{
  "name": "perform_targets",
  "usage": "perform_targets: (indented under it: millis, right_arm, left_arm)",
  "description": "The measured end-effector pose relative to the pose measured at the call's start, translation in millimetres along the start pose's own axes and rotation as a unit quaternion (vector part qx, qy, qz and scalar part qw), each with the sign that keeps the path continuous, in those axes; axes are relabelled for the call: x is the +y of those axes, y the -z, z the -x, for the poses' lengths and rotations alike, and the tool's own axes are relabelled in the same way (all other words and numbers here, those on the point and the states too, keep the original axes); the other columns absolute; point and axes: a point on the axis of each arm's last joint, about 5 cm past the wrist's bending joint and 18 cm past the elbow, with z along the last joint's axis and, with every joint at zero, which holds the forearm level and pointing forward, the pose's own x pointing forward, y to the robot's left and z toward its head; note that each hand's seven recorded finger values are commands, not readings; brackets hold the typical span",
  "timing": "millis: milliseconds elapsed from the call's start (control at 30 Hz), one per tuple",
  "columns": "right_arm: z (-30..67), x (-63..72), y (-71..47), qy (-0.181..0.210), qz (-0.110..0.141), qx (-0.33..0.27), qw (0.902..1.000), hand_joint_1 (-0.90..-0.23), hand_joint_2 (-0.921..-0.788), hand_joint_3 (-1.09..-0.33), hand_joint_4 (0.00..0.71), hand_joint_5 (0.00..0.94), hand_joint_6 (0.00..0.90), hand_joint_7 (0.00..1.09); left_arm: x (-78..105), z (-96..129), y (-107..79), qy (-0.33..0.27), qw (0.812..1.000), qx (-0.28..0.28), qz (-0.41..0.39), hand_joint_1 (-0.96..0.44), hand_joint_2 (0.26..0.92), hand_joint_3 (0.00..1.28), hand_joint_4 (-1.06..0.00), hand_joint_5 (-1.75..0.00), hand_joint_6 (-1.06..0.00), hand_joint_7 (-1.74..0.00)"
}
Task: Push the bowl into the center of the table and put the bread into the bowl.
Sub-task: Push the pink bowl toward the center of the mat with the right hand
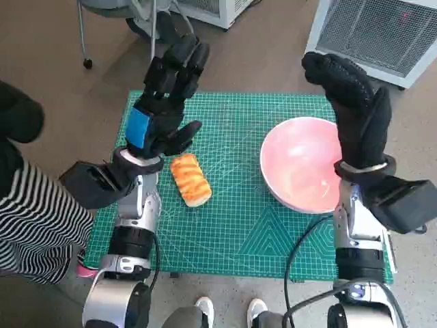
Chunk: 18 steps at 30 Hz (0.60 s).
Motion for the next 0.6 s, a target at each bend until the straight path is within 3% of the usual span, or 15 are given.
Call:
perform_targets:
  millis: [600]
  right_arm:
    - [-1.1,0.4,-1.6,-0.001,0.000,-0.005,1.0000,-0.716,-0.921,-0.692,0.156,0.000,0.039,0.45]
  left_arm:
    - [-0.1,-0.1,-0.1,0.000,1.000,0.000,-0.001,-0.68,0.921,0.33,-0.12,0.00,0.00,-0.42]
